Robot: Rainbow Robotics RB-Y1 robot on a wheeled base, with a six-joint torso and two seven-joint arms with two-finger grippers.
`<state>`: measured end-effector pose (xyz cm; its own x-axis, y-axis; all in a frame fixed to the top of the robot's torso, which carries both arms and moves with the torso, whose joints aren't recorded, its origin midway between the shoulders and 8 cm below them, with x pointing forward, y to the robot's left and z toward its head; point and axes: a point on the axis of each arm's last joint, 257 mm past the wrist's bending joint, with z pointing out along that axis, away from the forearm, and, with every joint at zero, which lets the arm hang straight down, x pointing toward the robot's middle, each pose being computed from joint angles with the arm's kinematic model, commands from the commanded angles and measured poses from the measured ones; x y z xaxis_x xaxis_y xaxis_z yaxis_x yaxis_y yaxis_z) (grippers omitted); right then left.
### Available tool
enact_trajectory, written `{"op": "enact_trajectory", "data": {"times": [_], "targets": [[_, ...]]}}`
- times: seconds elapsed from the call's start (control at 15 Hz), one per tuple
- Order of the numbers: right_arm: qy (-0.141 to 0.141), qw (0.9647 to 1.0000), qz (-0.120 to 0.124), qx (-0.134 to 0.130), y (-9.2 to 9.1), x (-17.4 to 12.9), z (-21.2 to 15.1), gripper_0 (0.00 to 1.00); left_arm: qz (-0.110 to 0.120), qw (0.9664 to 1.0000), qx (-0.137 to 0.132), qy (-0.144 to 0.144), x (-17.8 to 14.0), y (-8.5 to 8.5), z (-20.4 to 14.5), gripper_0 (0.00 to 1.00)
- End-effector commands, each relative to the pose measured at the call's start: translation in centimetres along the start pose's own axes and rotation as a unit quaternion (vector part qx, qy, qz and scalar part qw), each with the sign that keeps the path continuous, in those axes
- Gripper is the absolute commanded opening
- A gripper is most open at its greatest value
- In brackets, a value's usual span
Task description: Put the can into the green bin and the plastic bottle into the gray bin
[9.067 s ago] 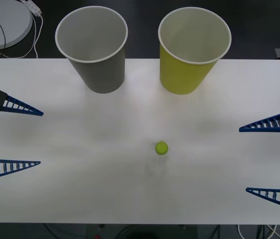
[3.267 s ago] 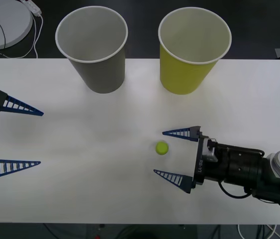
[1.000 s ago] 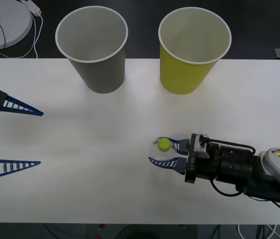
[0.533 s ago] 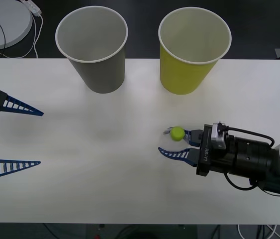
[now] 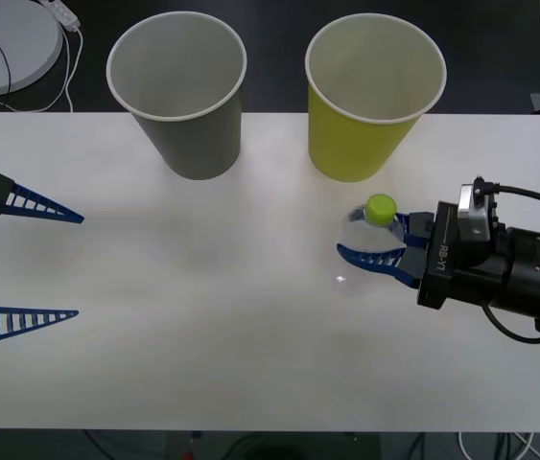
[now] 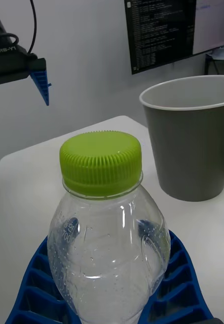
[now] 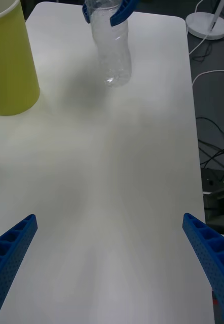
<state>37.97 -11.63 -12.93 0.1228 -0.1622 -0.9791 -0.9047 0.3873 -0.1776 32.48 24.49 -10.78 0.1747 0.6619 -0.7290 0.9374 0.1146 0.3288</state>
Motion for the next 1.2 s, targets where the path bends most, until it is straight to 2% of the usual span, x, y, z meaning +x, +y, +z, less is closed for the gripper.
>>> {"op": "enact_trajectory", "data": {"times": [0.07, 0.47, 0.67, 0.93, 1.2], "targets": [[-0.002, 0.9999, 0.011, 0.012, -1.2, -2.3, -0.8, 0.0, 0.0, 1.0, 0.0, 0.0, 0.0, 0.0, 0.0, 1.0], [0.011, 0.9988, 0.044, 0.02, -2.5, -6.0, -2.3, 0.0, 0.0, 1.0, 0.0, 0.0, 0.0, 0.0, 0.0, 1.0], [0.025, 0.9982, 0.05, 0.022, -3.0, -7.7, -3.1, 0.0, 0.0, 1.0, 0.0, 0.0, 0.0, 0.0, 0.0, 1.0], [0.054, 0.996, 0.062, 0.034, -3.8, -9.8, -4.1, 0.0, 0.0, 1.0, 0.0, 0.0, 0.0, 0.0, 0.0, 1.0], [0.07, 0.9937, 0.077, 0.041, -4.2, -11.9, -3.6, 0.0, 0.0, 1.0, 0.0, 0.0, 0.0, 0.0, 0.0, 1.0]]}}
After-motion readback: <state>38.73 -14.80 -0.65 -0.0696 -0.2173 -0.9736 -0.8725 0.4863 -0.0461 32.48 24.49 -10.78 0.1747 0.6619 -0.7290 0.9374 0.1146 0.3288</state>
